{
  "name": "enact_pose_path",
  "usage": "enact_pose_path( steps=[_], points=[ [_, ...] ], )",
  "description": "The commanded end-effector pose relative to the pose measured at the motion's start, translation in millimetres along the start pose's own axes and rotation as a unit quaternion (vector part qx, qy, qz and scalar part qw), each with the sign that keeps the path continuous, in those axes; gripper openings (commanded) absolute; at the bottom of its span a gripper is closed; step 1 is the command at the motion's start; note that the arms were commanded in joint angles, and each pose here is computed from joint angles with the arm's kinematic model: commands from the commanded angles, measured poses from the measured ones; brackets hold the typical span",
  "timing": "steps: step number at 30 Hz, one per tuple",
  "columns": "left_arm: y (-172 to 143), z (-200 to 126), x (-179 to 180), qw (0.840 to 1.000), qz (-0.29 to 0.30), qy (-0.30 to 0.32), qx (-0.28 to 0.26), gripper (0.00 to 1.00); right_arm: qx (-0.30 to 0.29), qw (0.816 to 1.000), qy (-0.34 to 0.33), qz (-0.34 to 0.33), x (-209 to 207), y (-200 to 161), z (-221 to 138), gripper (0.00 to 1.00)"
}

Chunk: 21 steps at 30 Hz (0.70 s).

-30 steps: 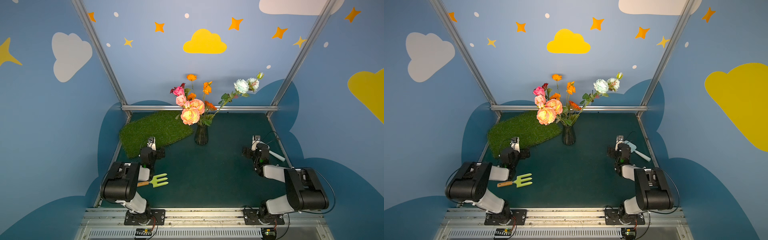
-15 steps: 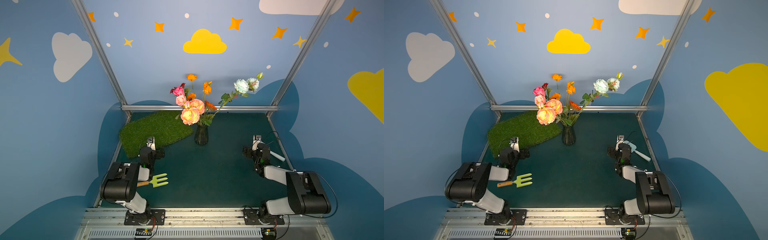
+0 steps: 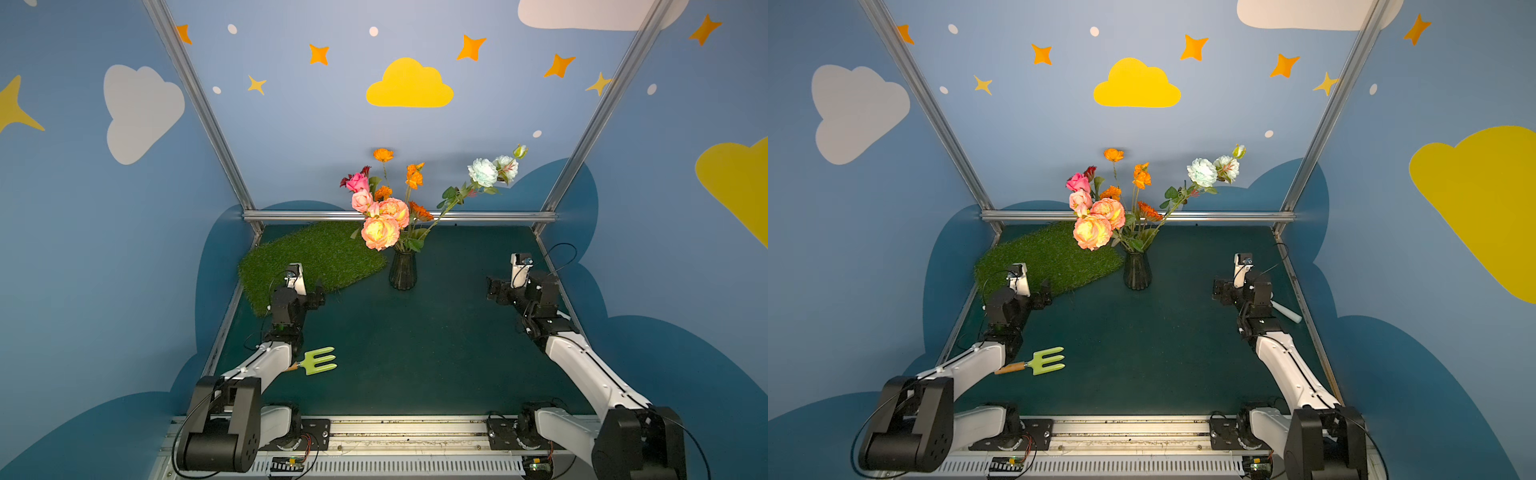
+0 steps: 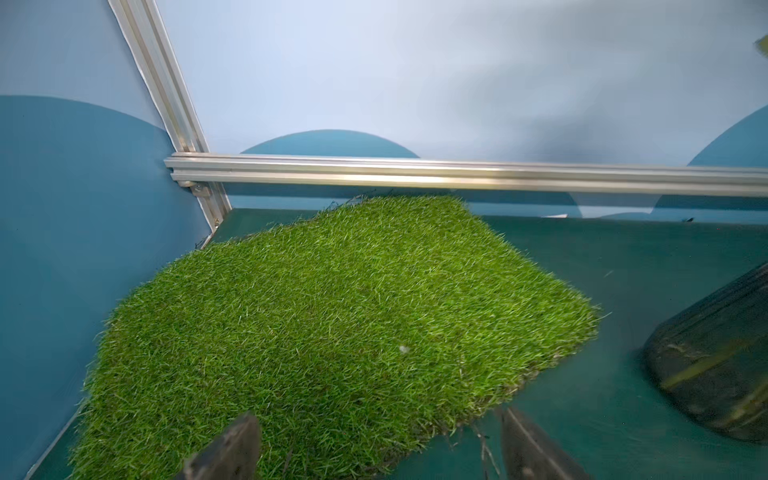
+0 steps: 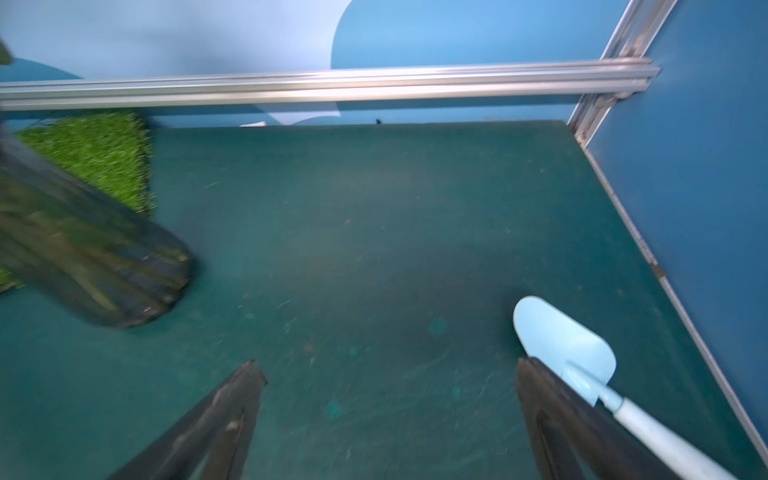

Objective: Pick out pink flowers from the vase
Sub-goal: Pick up the flower from the vase.

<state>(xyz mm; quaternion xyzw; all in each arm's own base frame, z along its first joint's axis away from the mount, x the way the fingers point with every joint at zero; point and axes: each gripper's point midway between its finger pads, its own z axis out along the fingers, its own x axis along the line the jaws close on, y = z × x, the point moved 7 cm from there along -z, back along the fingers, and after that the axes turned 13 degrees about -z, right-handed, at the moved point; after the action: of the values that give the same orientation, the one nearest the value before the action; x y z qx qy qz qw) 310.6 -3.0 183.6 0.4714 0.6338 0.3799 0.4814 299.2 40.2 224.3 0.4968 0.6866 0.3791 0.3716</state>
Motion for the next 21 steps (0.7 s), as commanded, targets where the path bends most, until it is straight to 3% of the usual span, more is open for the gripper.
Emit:
enact_pose_path(
  steps=[1, 10, 15, 21],
  points=[
    [2.8, -6.9, -14.9, 0.999, -0.026, -0.034, 0.031, 0.83, 0.012, 0.998, 0.061, 0.018, 14.7, 8.0, -22.8, 0.97],
    [12.4, -34.6, -73.5, 0.989, 0.015, -0.146, 0.008, 0.74, -0.044, 0.989, 0.137, 0.020, 45.7, 10.7, -68.7, 0.97],
    [19.8, -46.8, -94.1, 0.981, 0.015, -0.193, -0.006, 0.66, -0.049, 0.981, 0.189, 0.012, 63.0, 18.4, -79.6, 0.97],
    [16.8, -53.2, -112.9, 0.973, 0.018, -0.229, -0.004, 0.64, -0.074, 0.966, 0.248, -0.012, 90.2, 27.4, -84.3, 0.96]
  ],
)
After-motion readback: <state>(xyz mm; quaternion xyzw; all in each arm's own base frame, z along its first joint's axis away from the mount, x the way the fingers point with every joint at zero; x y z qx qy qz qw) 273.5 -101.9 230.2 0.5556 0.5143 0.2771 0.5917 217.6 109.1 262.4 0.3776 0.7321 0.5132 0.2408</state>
